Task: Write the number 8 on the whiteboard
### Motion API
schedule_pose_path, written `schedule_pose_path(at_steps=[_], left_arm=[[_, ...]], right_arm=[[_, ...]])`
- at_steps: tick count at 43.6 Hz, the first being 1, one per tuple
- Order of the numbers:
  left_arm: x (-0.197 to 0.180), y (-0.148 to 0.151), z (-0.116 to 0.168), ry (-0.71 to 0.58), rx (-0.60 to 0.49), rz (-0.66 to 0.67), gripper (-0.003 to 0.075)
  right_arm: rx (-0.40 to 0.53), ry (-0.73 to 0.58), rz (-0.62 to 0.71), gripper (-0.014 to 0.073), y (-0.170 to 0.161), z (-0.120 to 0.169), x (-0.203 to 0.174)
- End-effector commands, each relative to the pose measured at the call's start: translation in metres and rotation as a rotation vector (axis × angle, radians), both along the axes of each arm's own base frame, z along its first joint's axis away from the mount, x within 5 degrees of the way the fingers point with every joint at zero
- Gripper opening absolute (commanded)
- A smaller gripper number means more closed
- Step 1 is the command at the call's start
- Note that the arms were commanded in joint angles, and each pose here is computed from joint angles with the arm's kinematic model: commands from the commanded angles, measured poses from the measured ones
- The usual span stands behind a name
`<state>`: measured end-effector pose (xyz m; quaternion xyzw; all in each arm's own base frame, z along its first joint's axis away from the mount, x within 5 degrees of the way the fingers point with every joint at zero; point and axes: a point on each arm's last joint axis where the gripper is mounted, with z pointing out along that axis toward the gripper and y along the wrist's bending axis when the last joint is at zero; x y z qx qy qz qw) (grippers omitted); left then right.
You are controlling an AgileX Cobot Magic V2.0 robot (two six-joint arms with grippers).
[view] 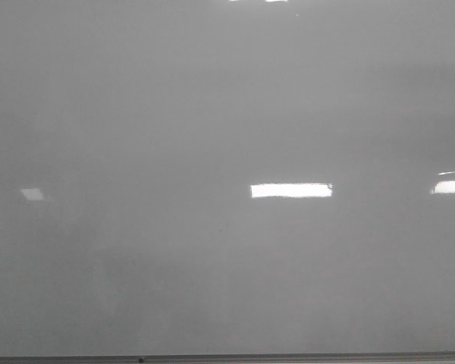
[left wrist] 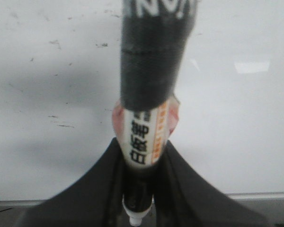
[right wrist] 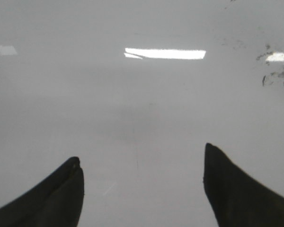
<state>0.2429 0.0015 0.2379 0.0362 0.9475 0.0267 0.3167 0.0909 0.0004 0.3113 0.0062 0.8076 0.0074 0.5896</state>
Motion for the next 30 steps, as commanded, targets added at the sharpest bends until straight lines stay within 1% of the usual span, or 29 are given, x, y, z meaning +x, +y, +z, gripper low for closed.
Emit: schedule_pose_path(at_steps=[1,6,11,16,21,23,27,30], left_arm=[[-0.004,-0.016,0.033,-0.071,-0.007,-0.065,-0.0014],[-0.01,-0.045,0.047,-0.086,-0.002,-0.243,-0.0014],[-0.021,-0.084,0.06,-0.154,-0.001,-0.485,-0.0014],[-0.04,-0.117,0.068,-0.22,0.026,-0.707,-0.0014],[-0.061,-0.145,0.071,-0.258,0.064,-0.915,-0.0014],[-0.072,-0.156,0.071,-0.269,0.07,-0.997,-0.0014],[-0.089,-0.174,0.072,-0.286,0.062,-1.112,-0.0014],[-0.099,-0.184,0.073,-0.303,0.05,-1.17,-0.0014]], right_arm=[[0.007,-0.026,0.017,0.055,0.002,0.019,0.009],[-0.025,0.078,0.088,0.055,0.009,0.023,0.023],[-0.088,0.183,0.235,0.055,0.025,0.027,0.039],[-0.162,0.242,0.44,0.055,0.05,0.034,0.048],[-0.233,0.251,0.651,0.055,0.076,0.042,0.049],[-0.269,0.251,0.759,0.055,0.089,0.045,0.047],[-0.326,0.267,0.936,0.055,0.11,0.05,0.044],[-0.352,0.302,1.033,0.055,0.123,0.052,0.043]])
